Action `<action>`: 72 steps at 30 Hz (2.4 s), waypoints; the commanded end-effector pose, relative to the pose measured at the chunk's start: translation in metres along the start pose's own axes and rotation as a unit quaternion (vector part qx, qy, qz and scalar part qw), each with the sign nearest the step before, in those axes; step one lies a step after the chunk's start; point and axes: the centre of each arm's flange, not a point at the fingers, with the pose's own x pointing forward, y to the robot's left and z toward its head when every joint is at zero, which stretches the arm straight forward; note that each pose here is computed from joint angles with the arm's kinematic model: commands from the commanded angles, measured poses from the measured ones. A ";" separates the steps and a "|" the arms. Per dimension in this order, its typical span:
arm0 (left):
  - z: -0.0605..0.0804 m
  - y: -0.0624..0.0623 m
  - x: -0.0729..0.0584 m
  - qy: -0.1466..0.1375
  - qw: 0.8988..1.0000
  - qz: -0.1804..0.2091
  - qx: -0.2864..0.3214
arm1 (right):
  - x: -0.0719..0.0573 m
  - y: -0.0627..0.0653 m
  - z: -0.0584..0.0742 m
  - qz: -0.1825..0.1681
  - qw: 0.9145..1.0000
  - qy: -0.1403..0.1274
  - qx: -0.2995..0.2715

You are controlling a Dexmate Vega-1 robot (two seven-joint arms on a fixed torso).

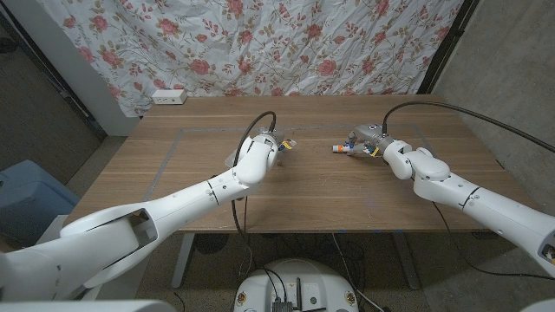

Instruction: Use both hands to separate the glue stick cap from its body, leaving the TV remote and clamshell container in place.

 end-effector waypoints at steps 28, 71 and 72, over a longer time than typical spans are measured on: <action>-0.020 0.007 -0.011 0.034 0.999 -0.001 -0.016 | -0.003 -0.008 0.005 0.046 0.999 -0.011 -0.010; -0.104 -0.028 -0.019 0.018 0.943 0.083 -0.321 | -0.007 -0.016 -0.004 0.005 0.982 -0.031 0.187; -0.107 -0.030 -0.019 0.019 0.939 0.085 -0.334 | -0.007 -0.016 -0.004 0.002 0.980 -0.029 0.197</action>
